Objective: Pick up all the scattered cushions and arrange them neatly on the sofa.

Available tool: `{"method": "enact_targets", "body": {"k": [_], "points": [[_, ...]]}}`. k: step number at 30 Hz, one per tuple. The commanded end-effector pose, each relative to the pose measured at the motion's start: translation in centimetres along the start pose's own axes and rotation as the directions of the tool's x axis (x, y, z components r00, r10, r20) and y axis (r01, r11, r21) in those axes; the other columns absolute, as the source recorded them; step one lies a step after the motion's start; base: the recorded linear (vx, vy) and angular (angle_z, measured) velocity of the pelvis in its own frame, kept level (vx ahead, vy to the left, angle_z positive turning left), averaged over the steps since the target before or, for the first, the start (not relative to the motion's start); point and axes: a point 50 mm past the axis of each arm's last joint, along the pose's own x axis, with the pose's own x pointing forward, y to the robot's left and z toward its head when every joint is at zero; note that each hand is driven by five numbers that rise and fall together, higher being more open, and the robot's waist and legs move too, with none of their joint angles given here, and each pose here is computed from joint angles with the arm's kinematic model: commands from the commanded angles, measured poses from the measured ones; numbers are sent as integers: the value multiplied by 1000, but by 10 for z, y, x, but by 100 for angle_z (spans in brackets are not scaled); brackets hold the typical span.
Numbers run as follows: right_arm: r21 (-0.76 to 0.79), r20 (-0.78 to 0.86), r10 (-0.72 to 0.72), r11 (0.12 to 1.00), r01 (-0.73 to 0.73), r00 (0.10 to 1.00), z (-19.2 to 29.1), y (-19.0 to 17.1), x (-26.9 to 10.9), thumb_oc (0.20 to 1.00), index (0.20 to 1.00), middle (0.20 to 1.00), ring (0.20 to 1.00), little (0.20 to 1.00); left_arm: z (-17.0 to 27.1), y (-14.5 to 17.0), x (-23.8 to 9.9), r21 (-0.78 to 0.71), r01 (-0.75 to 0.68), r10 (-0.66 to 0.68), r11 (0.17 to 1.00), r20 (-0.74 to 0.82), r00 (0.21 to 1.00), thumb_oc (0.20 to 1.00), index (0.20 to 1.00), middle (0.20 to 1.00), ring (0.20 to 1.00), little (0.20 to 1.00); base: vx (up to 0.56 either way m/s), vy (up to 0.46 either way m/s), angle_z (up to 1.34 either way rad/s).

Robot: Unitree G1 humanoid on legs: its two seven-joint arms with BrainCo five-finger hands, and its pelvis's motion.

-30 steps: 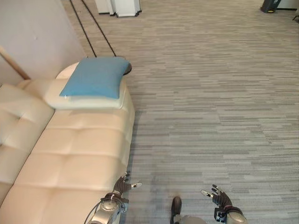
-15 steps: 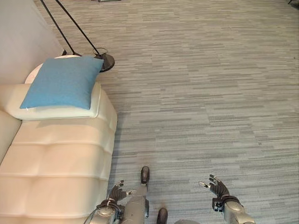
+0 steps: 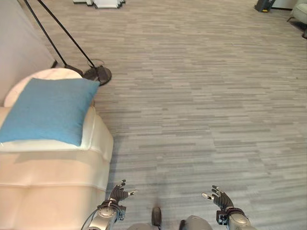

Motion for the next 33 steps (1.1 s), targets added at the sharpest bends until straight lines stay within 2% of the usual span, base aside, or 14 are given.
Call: {"method": "enact_targets", "body": {"k": [1, 5, 10, 16, 26, 28, 33], "points": [[-1, 22, -23, 1000, 23, 1000, 3, -7, 0, 1000, 1000, 1000, 1000, 1000, 1, 14, -1, 12, -41, 41, 999, 27, 999, 1000, 1000, 1000, 1000, 1000, 288, -138, 26], [10, 2, -52, 999, 52, 999, -3, -12, -2, 1000, 1000, 1000, 1000, 1000, 6, 15, 3, 35, -45, 44, 998, 35, 998, 1000, 1000, 1000, 1000, 1000, 308, -171, 30], [0, -47, -60, 998, 61, 997, -16, -19, -5, 1000, 1000, 1000, 1000, 1000, -12, 8, -1, 4, -28, 28, 1000, -35, 999, 1000, 1000, 1000, 1000, 1000, 357, -205, 42], [-25, -31, -86, 996, 85, 996, -8, -31, -4, 1000, 1000, 1000, 1000, 1000, -23, 9, -1, -4, -48, 48, 999, -92, 995, 1000, 1000, 1000, 1000, 1000, 400, -73, 69], [-51, -86, -109, 993, 105, 990, -19, -32, -5, 1000, 1000, 1000, 1000, 1000, -24, 11, -1, 24, -42, 44, 999, -101, 994, 1000, 1000, 1000, 1000, 1000, 344, 250, 47], [-3, -93, -101, 995, 101, 991, -22, -25, -5, 1000, 1000, 1000, 1000, 1000, -31, 15, -4, 20, -55, 57, 998, -127, 990, 1000, 1000, 1000, 1000, 1000, 389, 377, 30], [8, -90, -71, 997, 72, 993, -20, -17, -2, 1000, 1000, 1000, 1000, 1000, -31, 21, -5, 25, -59, 62, 998, -119, 991, 1000, 1000, 1000, 1000, 1000, 269, 329, 36]]}}
